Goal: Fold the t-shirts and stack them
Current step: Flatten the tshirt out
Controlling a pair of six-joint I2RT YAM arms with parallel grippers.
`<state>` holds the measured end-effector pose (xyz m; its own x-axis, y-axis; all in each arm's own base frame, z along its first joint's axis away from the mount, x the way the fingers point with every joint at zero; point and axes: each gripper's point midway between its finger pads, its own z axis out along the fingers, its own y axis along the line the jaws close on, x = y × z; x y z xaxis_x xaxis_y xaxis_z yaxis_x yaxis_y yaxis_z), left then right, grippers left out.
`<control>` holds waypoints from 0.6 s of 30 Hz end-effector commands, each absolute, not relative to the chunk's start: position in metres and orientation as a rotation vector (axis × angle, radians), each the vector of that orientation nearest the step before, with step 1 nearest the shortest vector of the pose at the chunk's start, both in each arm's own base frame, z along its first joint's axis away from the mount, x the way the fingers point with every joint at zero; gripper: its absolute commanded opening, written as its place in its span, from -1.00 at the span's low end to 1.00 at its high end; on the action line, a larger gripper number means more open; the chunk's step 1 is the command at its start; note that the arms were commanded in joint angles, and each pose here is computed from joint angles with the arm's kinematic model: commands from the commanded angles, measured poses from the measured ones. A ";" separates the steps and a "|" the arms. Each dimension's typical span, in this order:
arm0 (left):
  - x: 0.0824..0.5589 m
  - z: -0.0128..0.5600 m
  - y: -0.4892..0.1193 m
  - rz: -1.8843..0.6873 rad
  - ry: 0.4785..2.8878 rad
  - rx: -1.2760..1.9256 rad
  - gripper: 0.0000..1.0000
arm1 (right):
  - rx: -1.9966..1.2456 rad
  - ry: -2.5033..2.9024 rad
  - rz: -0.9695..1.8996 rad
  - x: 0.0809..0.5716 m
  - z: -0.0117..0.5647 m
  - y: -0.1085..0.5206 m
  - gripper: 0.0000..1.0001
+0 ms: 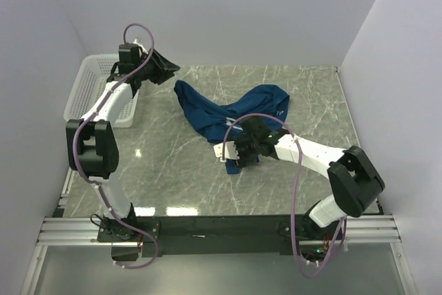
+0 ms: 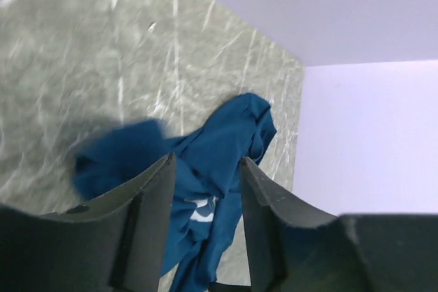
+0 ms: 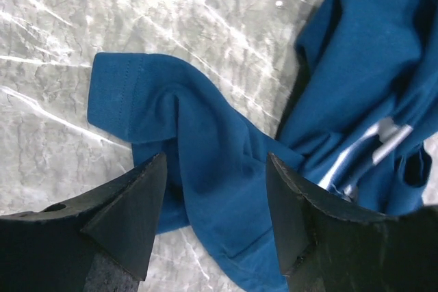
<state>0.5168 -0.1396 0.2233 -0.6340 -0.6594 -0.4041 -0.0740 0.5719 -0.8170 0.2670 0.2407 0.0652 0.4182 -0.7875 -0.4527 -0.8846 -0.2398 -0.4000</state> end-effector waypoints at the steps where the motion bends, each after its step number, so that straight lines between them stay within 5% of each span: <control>1: 0.510 0.301 -0.134 -0.946 1.920 -0.354 -0.02 | -2.109 1.371 0.216 0.272 0.066 0.253 0.32; 4: 0.476 0.330 -0.115 -0.806 1.822 -0.286 0.15 | -2.109 1.393 0.210 0.277 0.058 0.256 0.31; 9: 0.388 0.343 -0.088 -0.686 1.694 -0.286 0.99 | -2.067 1.496 0.179 0.293 0.050 0.259 0.12; 11: 0.352 0.329 -0.085 -0.688 1.684 -0.285 0.99 | -2.067 1.507 0.183 0.290 0.051 0.256 -0.22; 12: 0.341 0.321 -0.085 -0.695 1.691 -0.282 0.99 | -2.041 1.500 0.187 0.287 0.063 0.254 -0.65; 14: 0.312 0.299 -0.091 -0.729 1.732 -0.255 0.99 | -1.960 1.486 0.208 0.274 0.090 0.244 -1.00; 18: 0.280 0.268 -0.105 -0.851 1.805 -0.271 0.99 | -1.716 1.561 0.188 0.259 0.140 0.183 -1.00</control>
<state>0.2937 -0.0948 0.3119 -0.2631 -0.5581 -0.7869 0.2455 0.7501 -0.6141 0.2629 0.2208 0.0844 0.3109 -0.8140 -0.4906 -0.9135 -0.1133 -0.3908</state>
